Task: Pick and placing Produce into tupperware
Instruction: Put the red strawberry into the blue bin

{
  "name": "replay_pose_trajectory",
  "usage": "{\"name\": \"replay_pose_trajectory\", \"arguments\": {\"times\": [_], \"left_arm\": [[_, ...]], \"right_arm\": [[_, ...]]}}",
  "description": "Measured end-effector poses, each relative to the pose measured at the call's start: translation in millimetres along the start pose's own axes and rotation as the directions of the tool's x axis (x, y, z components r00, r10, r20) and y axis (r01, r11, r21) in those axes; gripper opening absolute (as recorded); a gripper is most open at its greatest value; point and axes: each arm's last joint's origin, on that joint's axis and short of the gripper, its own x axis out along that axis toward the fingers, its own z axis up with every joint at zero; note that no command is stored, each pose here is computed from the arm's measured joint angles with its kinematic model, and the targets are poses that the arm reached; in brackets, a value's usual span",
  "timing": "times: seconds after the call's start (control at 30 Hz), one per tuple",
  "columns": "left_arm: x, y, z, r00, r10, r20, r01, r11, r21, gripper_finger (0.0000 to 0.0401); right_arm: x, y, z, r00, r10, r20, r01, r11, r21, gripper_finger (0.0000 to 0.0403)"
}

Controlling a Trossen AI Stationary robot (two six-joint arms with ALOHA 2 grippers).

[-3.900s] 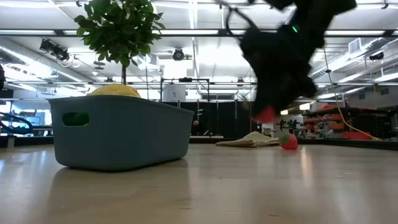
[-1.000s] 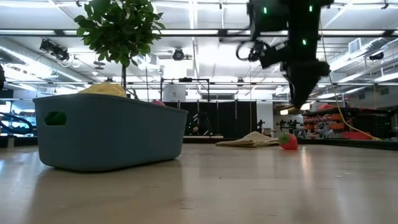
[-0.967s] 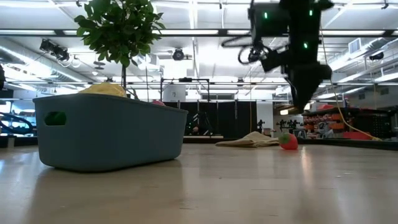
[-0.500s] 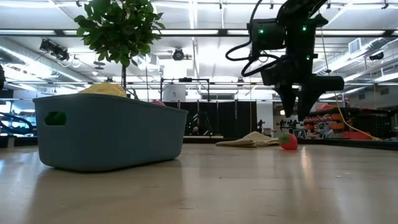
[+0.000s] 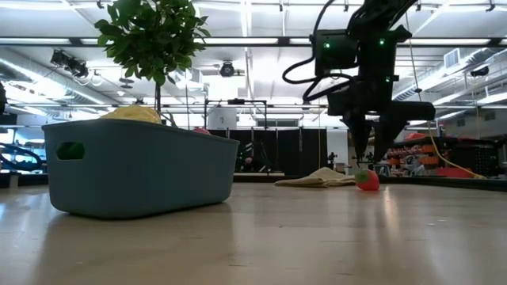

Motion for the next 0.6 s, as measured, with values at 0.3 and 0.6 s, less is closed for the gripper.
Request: {"name": "replay_pose_trajectory", "arguments": {"times": [0.3,0.6], "left_arm": [[0,0,0,1.0,0.0,-0.001,0.0,1.0,0.0,0.0132],[0,0,0,1.0,0.0,0.0,0.0,1.0,0.0,0.0132]], "right_arm": [[9,0,3,1.0,0.013,-0.019,-0.014,0.999,-0.041,0.0209],[24,1,8,0.997,0.012,-0.077,-0.016,0.999,-0.046,0.0215]]}}
